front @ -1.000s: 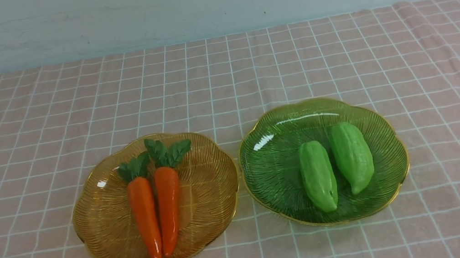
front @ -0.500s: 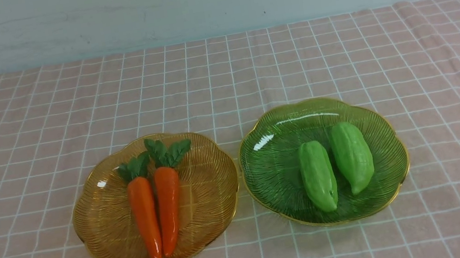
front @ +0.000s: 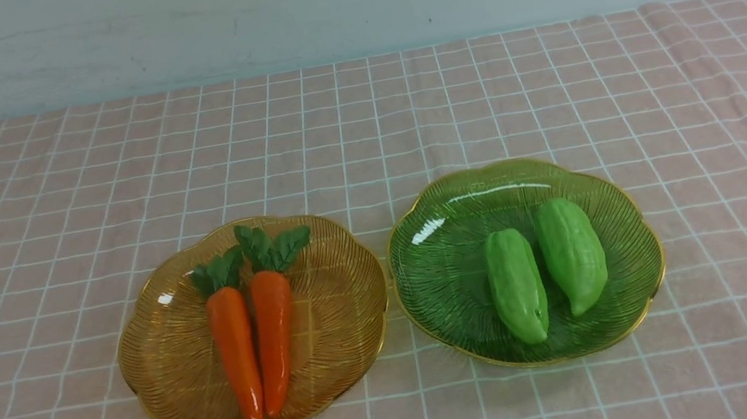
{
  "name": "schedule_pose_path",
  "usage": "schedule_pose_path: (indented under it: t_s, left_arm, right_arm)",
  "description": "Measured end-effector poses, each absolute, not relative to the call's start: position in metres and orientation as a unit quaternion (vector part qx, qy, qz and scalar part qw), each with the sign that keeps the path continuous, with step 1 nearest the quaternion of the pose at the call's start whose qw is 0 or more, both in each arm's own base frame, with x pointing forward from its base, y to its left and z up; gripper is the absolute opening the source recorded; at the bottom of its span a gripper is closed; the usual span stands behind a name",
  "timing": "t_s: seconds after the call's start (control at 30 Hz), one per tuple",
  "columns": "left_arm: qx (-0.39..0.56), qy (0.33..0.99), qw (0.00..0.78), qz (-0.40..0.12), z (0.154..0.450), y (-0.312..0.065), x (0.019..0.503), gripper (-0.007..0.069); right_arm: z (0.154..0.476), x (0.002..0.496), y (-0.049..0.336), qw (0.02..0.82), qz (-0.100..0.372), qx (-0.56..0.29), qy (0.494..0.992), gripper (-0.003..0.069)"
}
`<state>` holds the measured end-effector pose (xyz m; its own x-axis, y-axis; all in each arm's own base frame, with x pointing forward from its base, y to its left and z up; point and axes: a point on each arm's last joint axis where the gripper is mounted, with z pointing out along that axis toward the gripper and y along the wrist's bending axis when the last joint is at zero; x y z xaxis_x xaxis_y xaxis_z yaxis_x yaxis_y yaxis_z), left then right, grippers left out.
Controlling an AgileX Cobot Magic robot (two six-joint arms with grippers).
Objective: Put different types of vegetables on the plate.
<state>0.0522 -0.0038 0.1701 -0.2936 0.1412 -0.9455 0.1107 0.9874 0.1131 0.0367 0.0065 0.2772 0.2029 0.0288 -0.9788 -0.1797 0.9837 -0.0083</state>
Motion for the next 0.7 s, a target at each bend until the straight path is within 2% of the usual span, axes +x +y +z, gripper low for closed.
schedule_pose_path:
  t_s: [0.07, 0.13, 0.17, 0.2, 0.27, 0.37, 0.7]
  left_arm:
    - [0.078, 0.804, 0.589, 0.013, 0.170, -0.004, 0.052, -0.0003]
    - [0.078, 0.804, 0.589, 0.013, 0.170, -0.004, 0.052, -0.0003]
    - [0.078, 0.804, 0.589, 0.013, 0.170, -0.004, 0.052, -0.0003]
    - [0.078, 0.804, 0.589, 0.013, 0.170, -0.004, 0.052, -0.0003]
    - [0.078, 0.804, 0.589, 0.013, 0.170, -0.004, 0.052, -0.0003]
    - [0.078, 0.804, 0.589, 0.013, 0.170, -0.004, 0.052, -0.0003]
    - [0.078, 0.804, 0.589, 0.013, 0.170, -0.004, 0.052, -0.0003]
  right_arm:
    - [0.258, 0.043, 0.005, 0.750, 0.043, -0.043, 0.658, -0.0015]
    - [0.225, 0.051, 0.003, 0.714, 0.018, -0.024, 0.700, -0.0015]
    - [0.222, 0.052, 0.002, 0.711, 0.016, -0.022, 0.703, -0.0015]
    - [0.200, 0.055, 0.001, 0.686, 0.002, -0.010, 0.727, -0.0015]
    - [0.185, 0.056, -0.001, 0.652, -0.007, 0.003, 0.759, -0.0015]
    - [0.178, 0.055, -0.002, 0.625, -0.009, 0.014, 0.781, -0.0015]
    - [0.178, 0.055, -0.002, 0.625, -0.009, 0.016, 0.781, -0.0015]
